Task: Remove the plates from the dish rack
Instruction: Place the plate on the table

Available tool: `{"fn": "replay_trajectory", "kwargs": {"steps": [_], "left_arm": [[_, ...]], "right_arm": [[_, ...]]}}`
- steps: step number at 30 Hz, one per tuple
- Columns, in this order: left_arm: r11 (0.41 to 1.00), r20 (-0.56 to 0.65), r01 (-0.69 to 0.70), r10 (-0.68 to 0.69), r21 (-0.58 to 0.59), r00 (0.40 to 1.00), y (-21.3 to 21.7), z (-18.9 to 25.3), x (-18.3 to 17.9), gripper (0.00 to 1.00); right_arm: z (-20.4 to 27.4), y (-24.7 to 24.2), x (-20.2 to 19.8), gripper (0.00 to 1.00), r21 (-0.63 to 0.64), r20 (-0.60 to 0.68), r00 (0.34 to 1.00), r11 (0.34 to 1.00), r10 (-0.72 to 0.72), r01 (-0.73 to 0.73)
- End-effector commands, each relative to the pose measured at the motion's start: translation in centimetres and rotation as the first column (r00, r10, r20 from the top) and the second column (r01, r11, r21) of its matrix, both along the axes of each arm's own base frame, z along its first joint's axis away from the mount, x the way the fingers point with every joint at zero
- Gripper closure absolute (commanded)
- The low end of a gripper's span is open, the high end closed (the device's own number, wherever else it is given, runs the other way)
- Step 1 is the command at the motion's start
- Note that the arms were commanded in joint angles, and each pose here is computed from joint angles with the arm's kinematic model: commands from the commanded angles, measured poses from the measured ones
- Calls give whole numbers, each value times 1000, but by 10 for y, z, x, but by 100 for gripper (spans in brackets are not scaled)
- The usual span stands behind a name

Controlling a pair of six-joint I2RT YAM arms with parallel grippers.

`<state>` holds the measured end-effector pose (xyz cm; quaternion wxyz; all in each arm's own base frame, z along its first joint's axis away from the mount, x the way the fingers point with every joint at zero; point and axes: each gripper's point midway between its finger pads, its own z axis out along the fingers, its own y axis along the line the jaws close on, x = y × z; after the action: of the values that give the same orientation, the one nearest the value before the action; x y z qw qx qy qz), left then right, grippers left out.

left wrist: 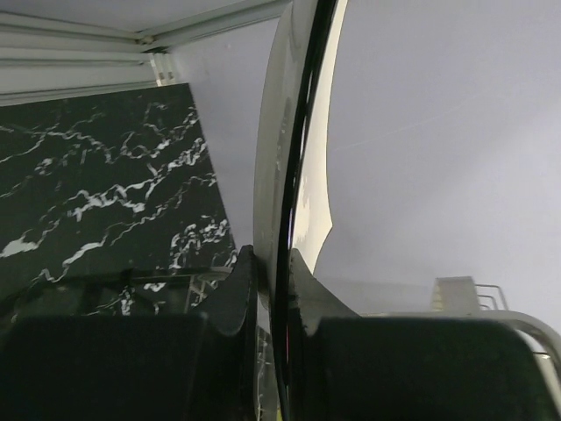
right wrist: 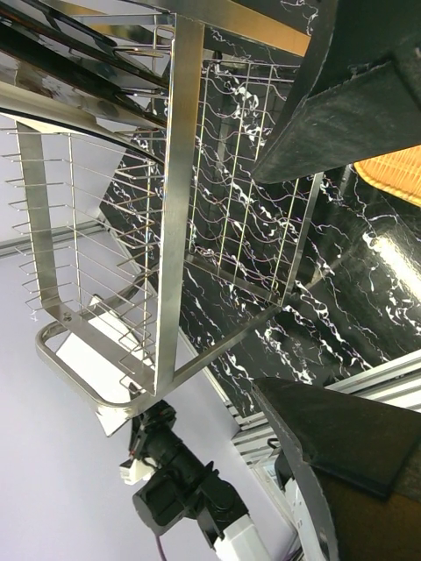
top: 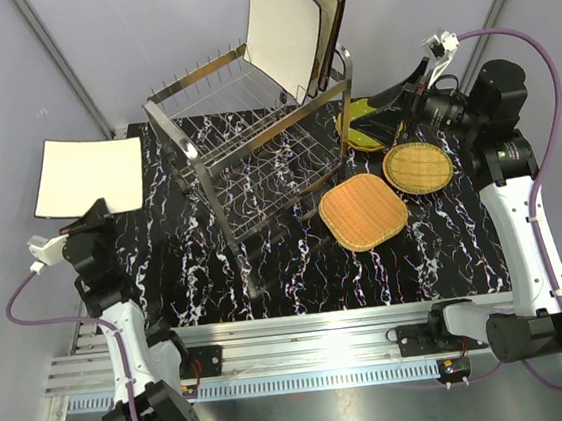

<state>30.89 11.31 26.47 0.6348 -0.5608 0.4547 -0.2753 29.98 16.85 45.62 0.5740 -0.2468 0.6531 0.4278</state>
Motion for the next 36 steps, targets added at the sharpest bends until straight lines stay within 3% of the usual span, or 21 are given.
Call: {"fn": "replay_trajectory", "kwargs": {"steps": [1,16,36], "left_arm": [[992,267,-55,24,111,963,2,71,-15,100],[1000,68,-20,20,8,997,3,-25,-3,100],[993,-133,46,-60,-108,989,-12,-125,-4,99]], "right_arm": [[3,0,-3,0,-4,26,999,1000,22,-21],[-7,0,5,0,15,-23,1000,1000,21,-21],[-20,1,16,0,33,-81,996,999,30,-28]]}}
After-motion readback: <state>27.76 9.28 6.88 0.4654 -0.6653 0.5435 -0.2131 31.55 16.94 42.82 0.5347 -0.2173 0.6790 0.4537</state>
